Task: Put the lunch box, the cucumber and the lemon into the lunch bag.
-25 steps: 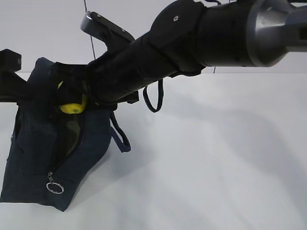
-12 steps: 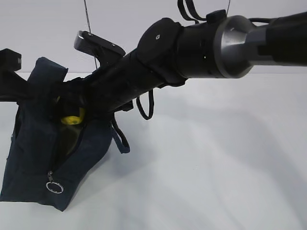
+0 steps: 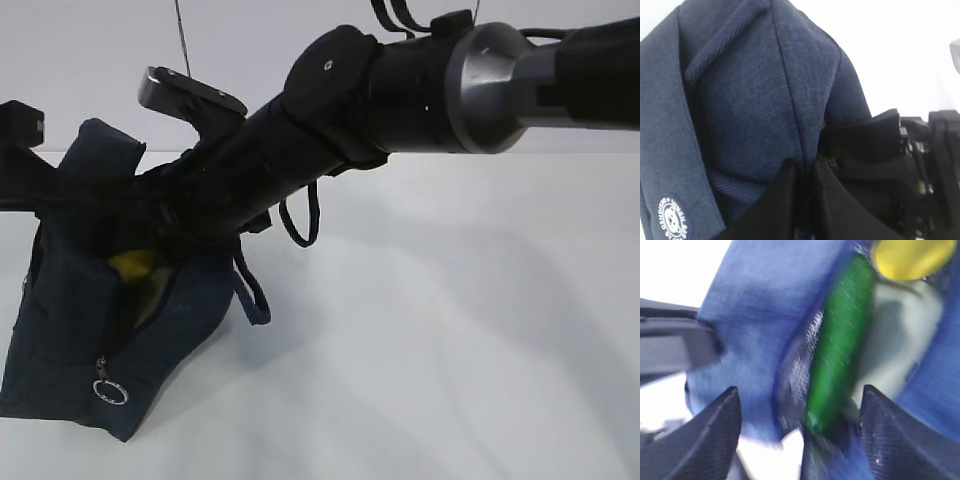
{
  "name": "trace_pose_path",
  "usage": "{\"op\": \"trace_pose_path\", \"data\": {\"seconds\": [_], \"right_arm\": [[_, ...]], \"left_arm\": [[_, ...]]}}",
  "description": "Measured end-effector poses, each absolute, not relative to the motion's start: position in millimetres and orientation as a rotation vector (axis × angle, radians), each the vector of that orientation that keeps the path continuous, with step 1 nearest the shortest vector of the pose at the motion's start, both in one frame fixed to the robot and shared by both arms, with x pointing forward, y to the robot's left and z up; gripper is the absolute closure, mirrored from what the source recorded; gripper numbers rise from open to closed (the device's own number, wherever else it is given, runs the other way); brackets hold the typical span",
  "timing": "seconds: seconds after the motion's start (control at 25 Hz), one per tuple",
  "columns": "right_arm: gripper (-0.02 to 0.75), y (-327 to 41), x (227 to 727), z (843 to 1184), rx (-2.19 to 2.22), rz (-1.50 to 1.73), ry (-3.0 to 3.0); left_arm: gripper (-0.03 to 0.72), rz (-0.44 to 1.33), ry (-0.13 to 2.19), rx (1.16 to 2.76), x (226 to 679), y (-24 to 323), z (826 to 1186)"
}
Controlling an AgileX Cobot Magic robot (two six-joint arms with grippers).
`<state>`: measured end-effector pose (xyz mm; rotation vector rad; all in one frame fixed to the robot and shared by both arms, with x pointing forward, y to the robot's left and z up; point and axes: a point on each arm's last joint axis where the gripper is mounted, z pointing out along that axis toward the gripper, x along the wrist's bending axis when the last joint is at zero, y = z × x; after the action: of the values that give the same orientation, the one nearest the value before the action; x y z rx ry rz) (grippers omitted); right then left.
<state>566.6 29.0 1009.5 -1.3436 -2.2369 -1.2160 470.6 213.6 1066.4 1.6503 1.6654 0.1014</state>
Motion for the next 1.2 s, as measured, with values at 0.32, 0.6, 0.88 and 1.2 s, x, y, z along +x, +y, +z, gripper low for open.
{"op": "trace_pose_path", "data": {"seconds": [0.32, 0.6, 0.88, 1.2], "right_arm": [[0.166, 1, 584, 1041, -1.235, -1.112, -2.194], [0.166, -60, 609, 1043, -1.344, -0.962, -2.262], [0.258, -72, 618, 1048, -1.405, -1.017, -2.27], [0.316, -59, 629, 1024, -1.36, -1.079, -2.151]], "left_arm": [[0.659, 0.104, 1.664, 1.65, 471, 214, 1066], [0.659, 0.104, 1.664, 1.65, 471, 214, 1066], [0.659, 0.104, 1.664, 1.65, 471, 214, 1066], [0.659, 0.096, 1.665, 1.643, 471, 213, 1067]]}}
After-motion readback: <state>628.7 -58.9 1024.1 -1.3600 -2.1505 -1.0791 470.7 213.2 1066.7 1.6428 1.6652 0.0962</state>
